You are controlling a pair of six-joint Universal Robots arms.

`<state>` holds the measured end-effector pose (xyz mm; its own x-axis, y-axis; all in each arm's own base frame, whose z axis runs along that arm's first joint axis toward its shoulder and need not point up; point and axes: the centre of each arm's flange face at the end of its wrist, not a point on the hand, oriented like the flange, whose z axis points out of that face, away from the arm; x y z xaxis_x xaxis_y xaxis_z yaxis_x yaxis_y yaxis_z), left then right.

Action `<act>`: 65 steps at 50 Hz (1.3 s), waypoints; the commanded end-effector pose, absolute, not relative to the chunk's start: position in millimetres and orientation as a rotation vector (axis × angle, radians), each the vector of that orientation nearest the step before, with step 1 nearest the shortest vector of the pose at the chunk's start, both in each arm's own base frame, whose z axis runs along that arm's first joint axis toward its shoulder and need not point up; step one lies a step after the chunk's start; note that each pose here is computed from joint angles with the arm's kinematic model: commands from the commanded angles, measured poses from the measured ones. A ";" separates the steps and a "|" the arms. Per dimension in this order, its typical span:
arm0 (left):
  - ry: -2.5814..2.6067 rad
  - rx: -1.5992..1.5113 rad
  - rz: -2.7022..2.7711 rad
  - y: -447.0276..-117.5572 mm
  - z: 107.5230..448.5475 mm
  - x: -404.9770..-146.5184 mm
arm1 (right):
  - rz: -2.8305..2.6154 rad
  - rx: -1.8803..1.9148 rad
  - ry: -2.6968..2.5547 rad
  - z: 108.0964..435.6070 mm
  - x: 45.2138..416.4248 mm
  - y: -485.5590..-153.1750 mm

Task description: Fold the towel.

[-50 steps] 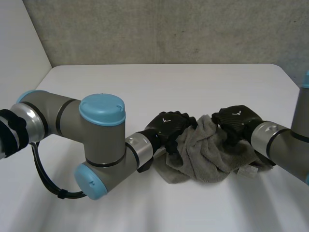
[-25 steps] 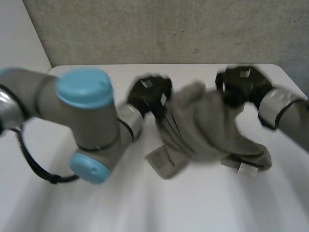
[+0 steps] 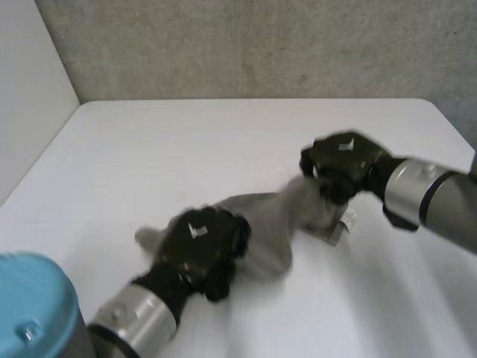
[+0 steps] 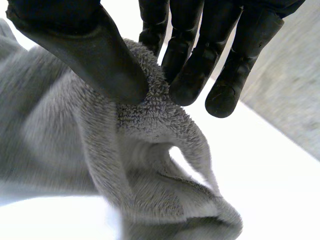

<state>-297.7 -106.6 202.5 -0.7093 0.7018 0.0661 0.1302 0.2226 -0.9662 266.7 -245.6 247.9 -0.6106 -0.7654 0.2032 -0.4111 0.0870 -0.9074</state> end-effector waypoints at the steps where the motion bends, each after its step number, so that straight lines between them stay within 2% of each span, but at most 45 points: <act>1: -1.969 -0.767 1.515 -116.6 207.9 -300.0 | -1.469 -1.214 2.096 226.6 263.9 -239.5; 3: -1.977 -0.677 1.611 -147.7 223.7 -293.2 | -1.472 -1.211 2.098 223.4 263.0 -239.8; 4: -1.977 -0.676 1.611 -147.9 223.8 -293.2 | -1.478 -1.208 2.099 220.7 262.2 -240.3; 6: -1.980 -0.598 1.697 -176.0 236.7 -285.3 | -1.483 -1.209 2.096 217.9 262.4 -239.8; 10: -1.979 -0.556 1.746 -196.6 241.2 -282.9 | -1.480 -1.208 2.101 210.2 260.8 -238.2; 16: -2.105 -0.590 1.670 -222.1 210.0 -290.1 | -1.453 -1.206 2.117 200.1 258.5 -234.1; 24: -2.338 -0.753 1.417 -210.2 170.8 -283.2 | -1.434 -1.217 2.126 186.7 256.0 -227.7; 38: -2.265 -0.907 1.237 -171.9 163.8 -300.8 | -1.432 -1.189 2.160 176.0 246.0 -232.4; 52: -2.308 -0.922 1.176 -177.2 138.8 -305.4 | -1.455 -1.173 2.170 179.1 242.6 -239.7; 60: -2.288 -0.864 1.331 -204.2 152.4 -310.7 | -1.511 -1.186 2.135 190.3 248.2 -246.3; 65: -2.288 -0.855 1.350 -204.2 156.0 -309.0 | -1.486 -1.187 2.141 186.3 247.7 -243.0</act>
<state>-310.9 -200.8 150.3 -0.7432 0.6690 0.0051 0.3342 0.3778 -0.8634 247.7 -245.0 188.6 -0.6283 -0.7450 0.2240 -0.4640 0.1277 -0.8766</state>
